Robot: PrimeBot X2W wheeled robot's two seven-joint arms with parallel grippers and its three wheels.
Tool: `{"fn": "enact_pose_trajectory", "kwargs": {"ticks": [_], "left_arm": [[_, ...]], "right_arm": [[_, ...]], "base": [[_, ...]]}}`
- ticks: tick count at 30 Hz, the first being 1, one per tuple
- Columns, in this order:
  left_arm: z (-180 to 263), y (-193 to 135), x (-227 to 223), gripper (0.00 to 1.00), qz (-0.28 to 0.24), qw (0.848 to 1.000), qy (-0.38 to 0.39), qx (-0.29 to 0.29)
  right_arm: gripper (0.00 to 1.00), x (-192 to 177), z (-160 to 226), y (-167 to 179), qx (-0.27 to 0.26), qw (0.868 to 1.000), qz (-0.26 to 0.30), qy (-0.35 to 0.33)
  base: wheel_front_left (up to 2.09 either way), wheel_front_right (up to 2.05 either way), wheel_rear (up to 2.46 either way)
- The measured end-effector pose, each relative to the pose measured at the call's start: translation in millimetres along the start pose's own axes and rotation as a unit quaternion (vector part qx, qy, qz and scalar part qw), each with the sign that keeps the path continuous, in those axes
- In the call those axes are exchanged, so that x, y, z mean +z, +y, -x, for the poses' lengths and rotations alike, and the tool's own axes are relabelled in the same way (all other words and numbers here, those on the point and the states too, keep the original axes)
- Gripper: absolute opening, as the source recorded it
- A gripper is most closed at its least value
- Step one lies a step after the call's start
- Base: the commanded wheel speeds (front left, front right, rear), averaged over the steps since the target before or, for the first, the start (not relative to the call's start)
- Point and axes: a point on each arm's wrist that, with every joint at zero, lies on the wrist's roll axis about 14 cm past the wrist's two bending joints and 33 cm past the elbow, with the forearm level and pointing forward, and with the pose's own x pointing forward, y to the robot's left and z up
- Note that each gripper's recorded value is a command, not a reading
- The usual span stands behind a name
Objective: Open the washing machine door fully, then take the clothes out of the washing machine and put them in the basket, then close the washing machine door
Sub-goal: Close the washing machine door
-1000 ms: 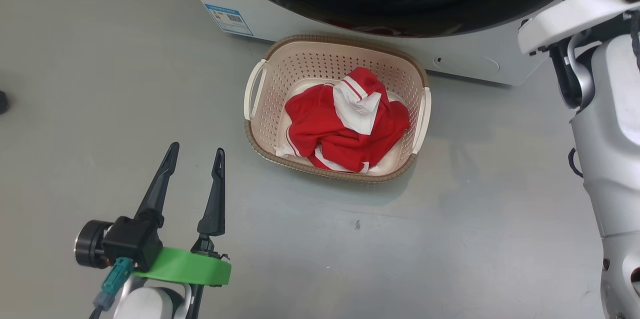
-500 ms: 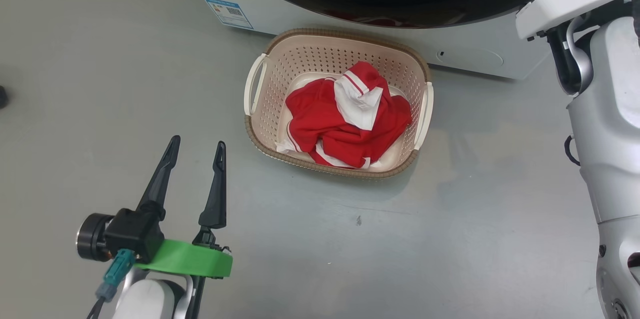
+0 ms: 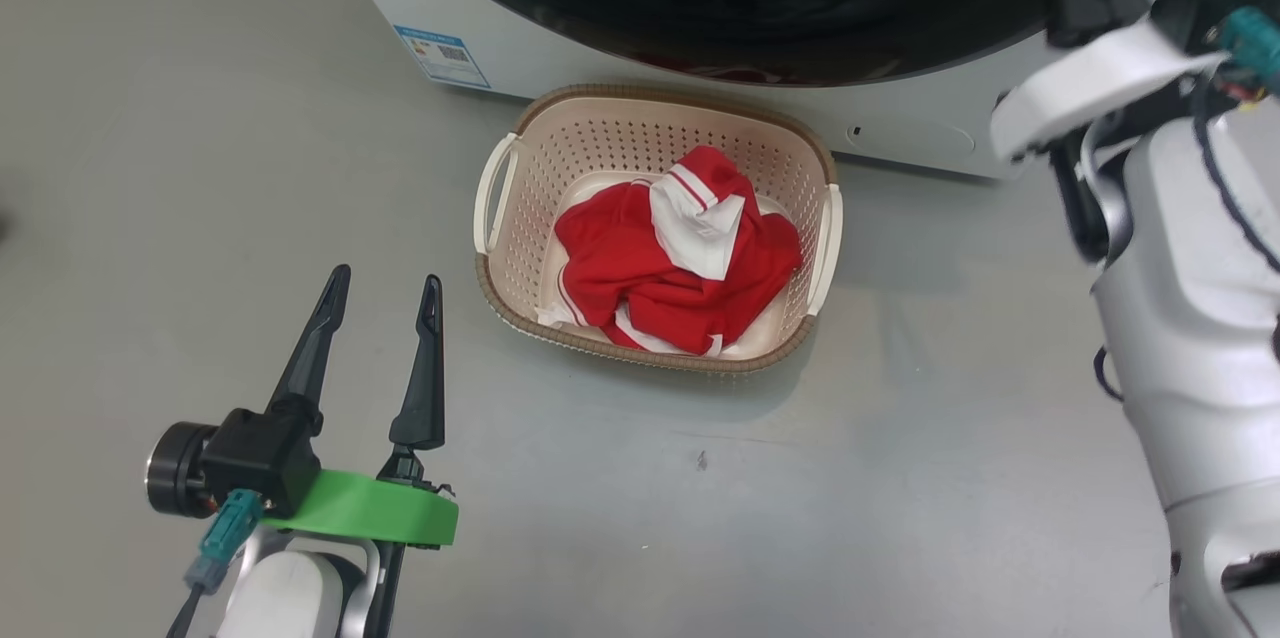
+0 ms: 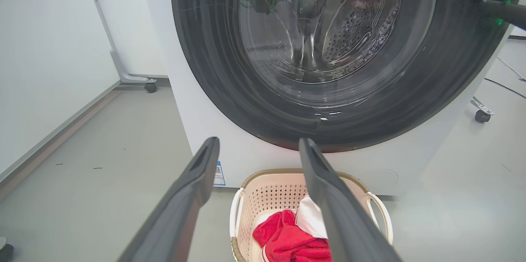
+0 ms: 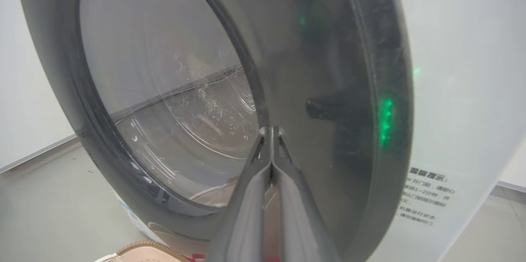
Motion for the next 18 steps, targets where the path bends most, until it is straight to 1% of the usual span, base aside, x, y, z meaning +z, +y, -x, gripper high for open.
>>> {"fn": "enact_pose_trajectory", "kwargs": {"ticks": [6, 8, 10, 11, 12, 13, 18], "left_arm": [[1.5, -1.9, 3.9, 1.00, 0.003, 1.000, -0.005, -0.003], [2.0, -4.5, 6.2, 1.00, 0.003, 1.000, -0.009, -0.007], [2.8, -6.8, 8.3, 1.00, 0.003, 1.000, -0.013, -0.011], [3.2, -8.2, 8.9, 1.00, 0.004, 1.000, -0.014, -0.013], [3.8, -9.5, 9.3, 1.00, 0.004, 1.000, -0.014, -0.016], [4.7, -10.7, 9.2, 1.00, 0.005, 1.000, -0.014, -0.017], [11.9, -14.9, 6.9, 1.00, 0.006, 1.000, -0.009, -0.026]], "right_arm": [[0.00, -22.6, 30.3, 14.0, 0.006, 0.999, -0.016, 0.034], [0.18, -28.5, 41.4, 17.1, 0.005, 0.999, -0.019, 0.045], [0.42, -29.5, 51.7, 17.6, 0.001, 0.999, -0.027, 0.048], [0.71, -27.5, 55.8, 18.1, 0.000, 0.999, -0.031, 0.045], [0.92, -24.7, 59.6, 18.2, -0.003, 0.999, -0.034, 0.042], [1.00, -21.7, 63.2, 17.9, -0.006, 0.999, -0.038, 0.038], [1.00, -13.5, 87.7, 10.0, -0.030, 0.998, -0.047, 0.031]], "base": [[0.00, 0.00, 0.00], [0.00, 0.00, 0.00], [0.00, 0.00, 0.00], [0.00, 0.00, 0.00], [0.00, 0.00, 0.00], [0.00, 0.00, 0.00], [0.00, 0.00, 0.00]]}}
